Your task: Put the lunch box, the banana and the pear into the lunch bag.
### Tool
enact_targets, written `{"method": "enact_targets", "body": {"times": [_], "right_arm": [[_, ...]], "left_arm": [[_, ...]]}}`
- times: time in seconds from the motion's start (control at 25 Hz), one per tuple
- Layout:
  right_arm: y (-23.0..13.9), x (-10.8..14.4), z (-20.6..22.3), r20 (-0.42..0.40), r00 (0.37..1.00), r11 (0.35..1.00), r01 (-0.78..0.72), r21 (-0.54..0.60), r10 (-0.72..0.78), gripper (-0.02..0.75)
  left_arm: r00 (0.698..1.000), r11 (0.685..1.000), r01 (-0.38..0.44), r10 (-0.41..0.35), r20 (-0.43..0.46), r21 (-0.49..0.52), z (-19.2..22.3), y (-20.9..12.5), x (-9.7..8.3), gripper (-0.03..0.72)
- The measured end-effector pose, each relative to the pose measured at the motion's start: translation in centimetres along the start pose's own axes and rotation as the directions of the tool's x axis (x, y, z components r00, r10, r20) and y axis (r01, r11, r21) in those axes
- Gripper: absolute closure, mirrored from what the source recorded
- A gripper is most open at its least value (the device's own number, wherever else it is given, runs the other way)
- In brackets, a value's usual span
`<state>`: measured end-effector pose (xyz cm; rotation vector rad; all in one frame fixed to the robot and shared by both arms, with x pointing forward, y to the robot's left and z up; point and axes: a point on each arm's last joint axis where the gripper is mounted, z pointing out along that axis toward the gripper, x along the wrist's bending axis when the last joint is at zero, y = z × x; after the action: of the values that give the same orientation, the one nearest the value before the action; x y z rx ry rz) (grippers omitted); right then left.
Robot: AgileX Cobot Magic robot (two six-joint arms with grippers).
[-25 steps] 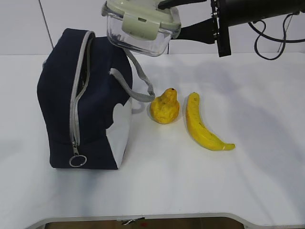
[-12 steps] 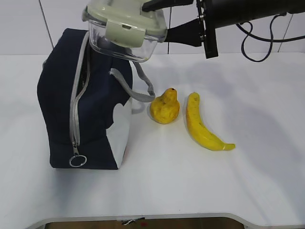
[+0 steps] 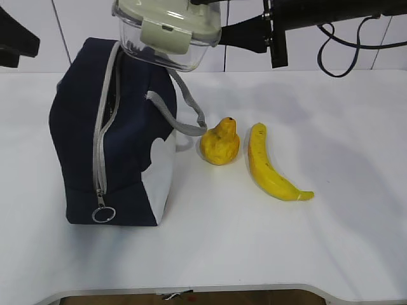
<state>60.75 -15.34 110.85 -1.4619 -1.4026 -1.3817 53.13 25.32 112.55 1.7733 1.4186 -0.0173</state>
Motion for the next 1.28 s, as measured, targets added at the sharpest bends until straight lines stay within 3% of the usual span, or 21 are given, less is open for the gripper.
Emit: {"method": "enact_targets", "body": {"times": [0.32,0.8,0.92,1.04,1.12,1.28], "right_arm": [[0.2,0.0,0.0,0.006,0.999,0.999,0.043,-0.023,-0.043,0.351],[-0.4,0.5,1.4,-0.010,0.997,0.997,0.074,-0.022,-0.075,0.351],[-0.3,0.5,1.4,-0.008,0.997,0.997,0.075,-0.030,-0.075,0.351],[-0.3,0.5,1.4,-0.011,0.997,0.997,0.073,-0.033,-0.073,0.351],[-0.3,0.6,1.4,-0.011,0.997,0.997,0.072,-0.033,-0.073,0.351],[-0.3,0.5,1.4,-0.011,0.997,0.997,0.071,-0.032,-0.071,0.351]], "left_arm": [[0.996,0.995,0.022,-0.030,0.086,0.097,3.1,2.9,1.6,0.307],[0.991,0.980,0.030,-0.055,0.119,0.198,7.6,3.0,2.5,0.313],[0.991,0.978,0.026,-0.052,0.123,0.207,7.8,2.9,2.4,0.412],[0.990,0.973,0.011,-0.042,0.135,0.229,7.8,2.7,2.3,0.616],[0.990,0.972,-0.002,-0.031,0.140,0.235,7.8,2.7,2.3,0.662],[0.989,0.971,-0.020,-0.016,0.148,0.239,7.8,2.6,2.3,0.676]]}}
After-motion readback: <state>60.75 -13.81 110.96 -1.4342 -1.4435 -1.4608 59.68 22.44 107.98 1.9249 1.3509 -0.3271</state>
